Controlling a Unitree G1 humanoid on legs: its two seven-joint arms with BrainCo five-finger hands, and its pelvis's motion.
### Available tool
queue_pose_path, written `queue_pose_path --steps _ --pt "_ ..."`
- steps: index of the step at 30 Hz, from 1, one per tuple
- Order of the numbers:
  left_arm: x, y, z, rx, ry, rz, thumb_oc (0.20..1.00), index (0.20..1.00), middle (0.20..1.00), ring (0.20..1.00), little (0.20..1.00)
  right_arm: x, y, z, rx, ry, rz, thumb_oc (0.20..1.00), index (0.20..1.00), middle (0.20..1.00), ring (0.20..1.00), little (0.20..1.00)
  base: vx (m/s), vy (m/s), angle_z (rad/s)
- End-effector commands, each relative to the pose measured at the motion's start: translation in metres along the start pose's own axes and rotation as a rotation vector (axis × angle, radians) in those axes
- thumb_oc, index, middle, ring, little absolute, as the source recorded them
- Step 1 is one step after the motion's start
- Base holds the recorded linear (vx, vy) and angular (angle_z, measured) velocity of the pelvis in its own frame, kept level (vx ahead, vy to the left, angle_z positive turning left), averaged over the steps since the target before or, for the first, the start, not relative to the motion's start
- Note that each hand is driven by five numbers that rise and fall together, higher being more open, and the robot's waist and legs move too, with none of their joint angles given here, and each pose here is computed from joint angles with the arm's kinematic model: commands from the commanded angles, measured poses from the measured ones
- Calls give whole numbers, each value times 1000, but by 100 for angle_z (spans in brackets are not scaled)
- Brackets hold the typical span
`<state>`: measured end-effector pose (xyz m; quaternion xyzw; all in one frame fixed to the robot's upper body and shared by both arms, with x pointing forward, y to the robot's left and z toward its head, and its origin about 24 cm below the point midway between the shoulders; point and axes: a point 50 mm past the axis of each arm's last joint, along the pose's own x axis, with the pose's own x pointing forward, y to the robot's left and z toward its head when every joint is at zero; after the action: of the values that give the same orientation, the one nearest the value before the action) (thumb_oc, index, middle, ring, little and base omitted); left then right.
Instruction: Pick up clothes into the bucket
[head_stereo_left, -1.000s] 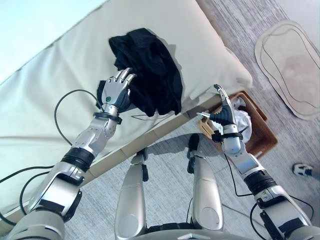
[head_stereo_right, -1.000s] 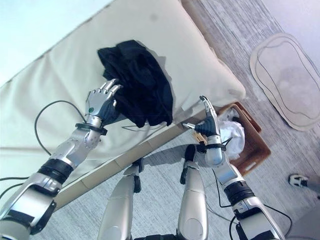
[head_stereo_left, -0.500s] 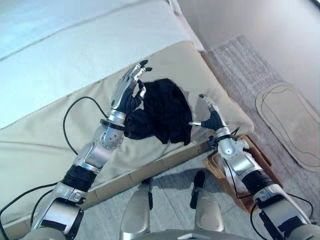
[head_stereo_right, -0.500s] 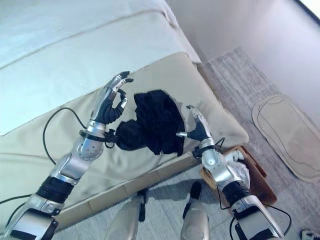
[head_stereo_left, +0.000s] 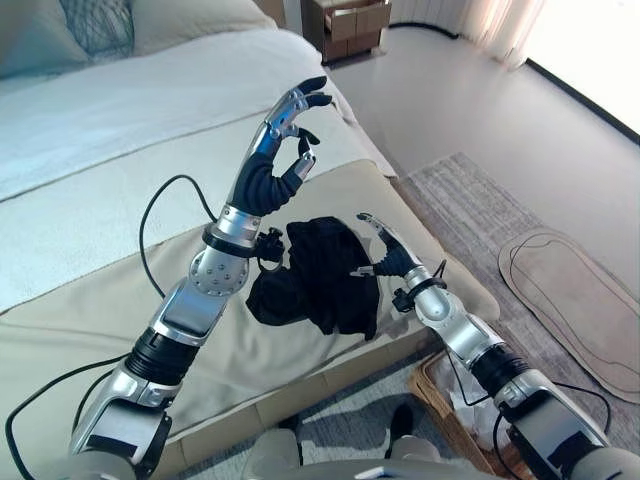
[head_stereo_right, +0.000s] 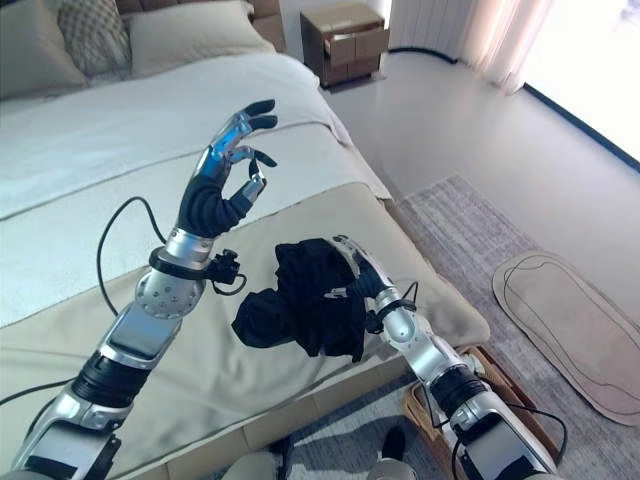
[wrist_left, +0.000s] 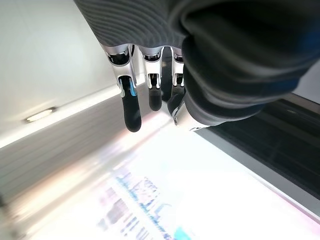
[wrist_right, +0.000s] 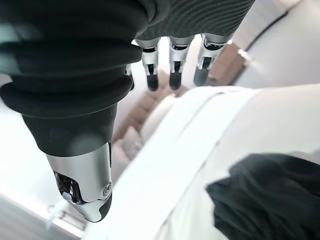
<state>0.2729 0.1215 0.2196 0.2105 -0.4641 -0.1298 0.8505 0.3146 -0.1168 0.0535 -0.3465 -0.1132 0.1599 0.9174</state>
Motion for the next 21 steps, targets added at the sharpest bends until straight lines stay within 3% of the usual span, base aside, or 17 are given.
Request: queue_pose_path --steps 1,2,3,10,21 --pt "9 4 2 34 -36 37 307 307 307 307 307 9 -1 20 9 -87 -26 1000 1000 1000 1000 1000 56 -3 -2" --pt "4 3 -2 58 -12 37 887 887 887 887 887 6 0 18 14 -78 -28 1000 1000 1000 1000 1000 42 0 -2" --pt "-2 2 -8 75 22 36 1000 1000 1000 1000 1000 2 0 15 20 -67 -32 1000 1000 1000 1000 1000 0 0 0" --pt "-32 -5 -50 165 234 55 1000 1000 1000 1000 1000 -8 -16 1 17 -17 -139 1000 1000 1000 1000 1000 -100 16 -1" --pt "-22 13 -83 595 266 48 1000 1000 1000 1000 1000 -16 -63 1 -39 -56 -343 1000 1000 1000 1000 1000 -156 60 -6"
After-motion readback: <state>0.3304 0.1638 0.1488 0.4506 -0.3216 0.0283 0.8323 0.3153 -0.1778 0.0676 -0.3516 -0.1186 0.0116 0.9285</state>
